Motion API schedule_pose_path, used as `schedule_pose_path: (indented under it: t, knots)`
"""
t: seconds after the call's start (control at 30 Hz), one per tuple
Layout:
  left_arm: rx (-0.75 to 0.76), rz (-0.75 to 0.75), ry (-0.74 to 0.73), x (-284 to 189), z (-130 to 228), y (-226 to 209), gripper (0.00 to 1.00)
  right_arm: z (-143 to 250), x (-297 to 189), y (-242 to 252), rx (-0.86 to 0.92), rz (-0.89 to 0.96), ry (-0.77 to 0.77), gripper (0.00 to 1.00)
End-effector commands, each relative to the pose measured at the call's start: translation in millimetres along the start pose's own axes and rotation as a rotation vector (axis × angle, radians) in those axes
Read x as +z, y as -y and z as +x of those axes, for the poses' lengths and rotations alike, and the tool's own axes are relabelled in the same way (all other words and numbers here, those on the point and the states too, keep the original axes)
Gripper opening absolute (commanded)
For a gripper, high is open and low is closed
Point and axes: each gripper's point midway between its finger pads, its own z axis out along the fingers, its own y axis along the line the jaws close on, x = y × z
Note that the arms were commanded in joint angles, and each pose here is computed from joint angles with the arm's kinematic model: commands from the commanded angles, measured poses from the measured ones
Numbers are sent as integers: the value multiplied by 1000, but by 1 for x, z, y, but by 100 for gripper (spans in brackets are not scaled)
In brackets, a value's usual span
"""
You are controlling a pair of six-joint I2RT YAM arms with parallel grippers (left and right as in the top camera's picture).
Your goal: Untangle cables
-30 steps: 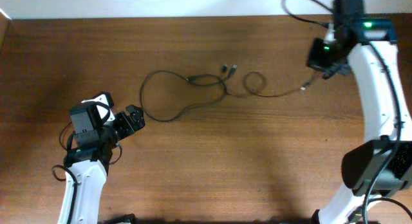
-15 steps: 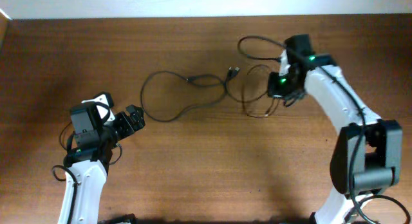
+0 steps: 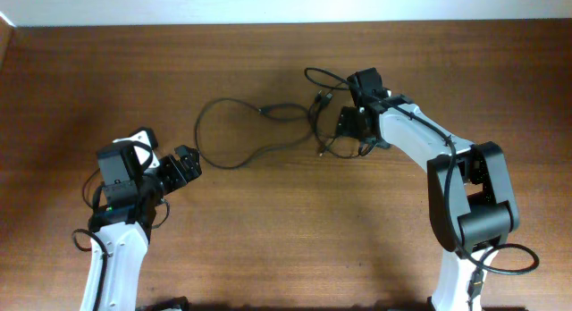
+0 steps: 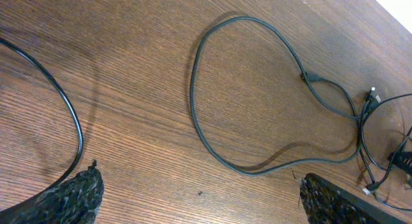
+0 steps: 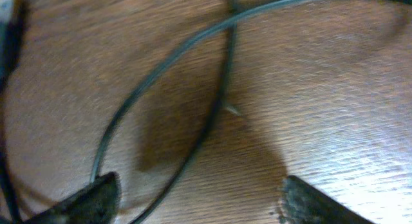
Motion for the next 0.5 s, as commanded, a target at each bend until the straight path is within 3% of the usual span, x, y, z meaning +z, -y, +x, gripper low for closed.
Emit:
schedule_pose_path:
  t: [0.0,0.13,0.23,0.33,0.4,0.47]
  knots:
    - [8,12,1,-1,-1,3,99,3,10,9,33,71,17,98]
    - [8,12,1,-1,-1,3,99,8,14,9,220,79,8,98]
    - [8,12,1,-1,0,3,99,5,15,6,206,72,24,93]
    - [8,12,1,-1,-1,3,99,14,19,18,233,140,10,98]
    - [8,12,1,-1,-1,3,99,22,13,36,420,195,-22,99]
    - [8,12,1,-1,-1,3,99,10,4,38,453,132,-34,99]
